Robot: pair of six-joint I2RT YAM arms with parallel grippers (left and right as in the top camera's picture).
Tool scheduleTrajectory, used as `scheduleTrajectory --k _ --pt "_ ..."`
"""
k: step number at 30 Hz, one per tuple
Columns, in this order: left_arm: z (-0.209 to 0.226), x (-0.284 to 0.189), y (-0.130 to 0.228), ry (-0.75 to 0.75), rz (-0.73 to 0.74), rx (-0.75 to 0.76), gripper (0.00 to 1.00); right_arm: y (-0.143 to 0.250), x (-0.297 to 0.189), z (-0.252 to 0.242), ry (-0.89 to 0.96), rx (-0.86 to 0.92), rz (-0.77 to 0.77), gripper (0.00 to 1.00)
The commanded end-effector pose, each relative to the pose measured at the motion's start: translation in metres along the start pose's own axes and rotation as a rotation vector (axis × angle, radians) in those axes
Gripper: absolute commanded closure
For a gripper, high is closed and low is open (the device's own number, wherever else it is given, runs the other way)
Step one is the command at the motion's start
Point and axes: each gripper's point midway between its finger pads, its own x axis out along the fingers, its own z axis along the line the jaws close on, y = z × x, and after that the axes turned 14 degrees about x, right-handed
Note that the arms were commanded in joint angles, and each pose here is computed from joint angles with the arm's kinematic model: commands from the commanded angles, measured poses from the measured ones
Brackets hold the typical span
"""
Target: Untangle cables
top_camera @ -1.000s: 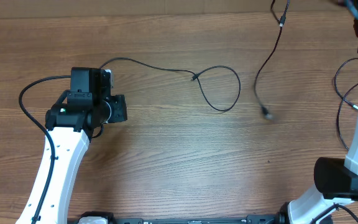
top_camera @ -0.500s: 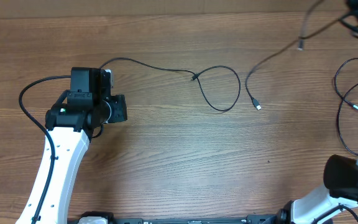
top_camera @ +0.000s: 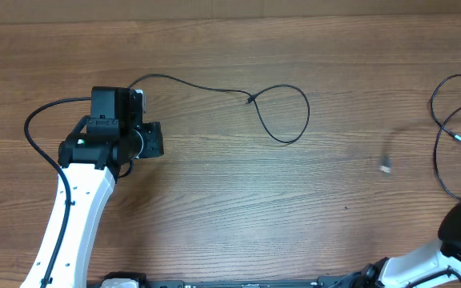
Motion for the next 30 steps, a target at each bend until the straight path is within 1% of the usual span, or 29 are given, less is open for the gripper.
scheduleTrajectory --k 1,3,4,8,11,20,21,22,24,25,26,27,28,30 --pt "-0.001 -0.008 -0.006 0.008 -0.026 -0.01 0.46 -0.017 -0.013 0.0 0.002 0.035 -0.081 0.96" --pt "-0.002 -0.008 -0.006 0.016 -0.023 -0.011 0.45 -0.014 -0.01 0.002 -0.002 0.018 -0.069 0.96" --pt "-0.003 -0.008 -0.006 0.019 -0.023 -0.012 0.45 -0.009 -0.007 0.004 -0.014 -0.017 -0.043 0.96" --pt "-0.003 -0.008 -0.006 0.022 -0.023 -0.012 0.45 0.021 0.014 0.015 -0.078 -0.164 0.11 0.96" --pt "-0.003 -0.008 -0.006 0.023 -0.023 -0.012 0.46 0.045 0.037 0.012 -0.077 -0.224 0.214 0.96" --pt "-0.004 -0.008 -0.005 0.024 -0.02 -0.012 0.46 0.091 0.102 -0.026 0.081 -0.261 0.395 0.96" --pt "-0.004 -0.008 -0.005 0.024 -0.02 -0.012 0.46 0.095 0.107 -0.031 0.102 -0.263 0.412 0.96" --pt "-0.004 -0.008 -0.005 0.024 -0.02 -0.012 0.46 0.1 0.112 -0.036 0.125 -0.264 0.427 0.93" --pt "-0.004 -0.008 -0.005 0.024 -0.02 -0.012 0.46 0.111 0.122 -0.049 0.173 -0.268 0.468 0.84" --pt "-0.004 -0.008 -0.005 0.024 -0.02 -0.012 0.46 0.113 0.124 -0.052 0.185 -0.269 0.479 0.81" --pt "-0.004 -0.008 -0.005 0.024 -0.02 -0.012 0.46 0.117 0.126 -0.055 0.198 -0.269 0.493 0.67" --pt "-0.004 -0.008 -0.005 0.024 -0.019 -0.012 0.46 0.119 0.126 -0.058 0.209 -0.27 0.504 0.48" --pt "-0.004 -0.008 -0.005 0.024 -0.019 -0.012 0.46 0.121 0.125 -0.061 0.218 -0.27 0.513 0.32" --pt "-0.004 -0.008 -0.005 0.024 -0.02 -0.012 0.46 0.124 0.122 -0.062 0.222 -0.268 0.531 0.15"
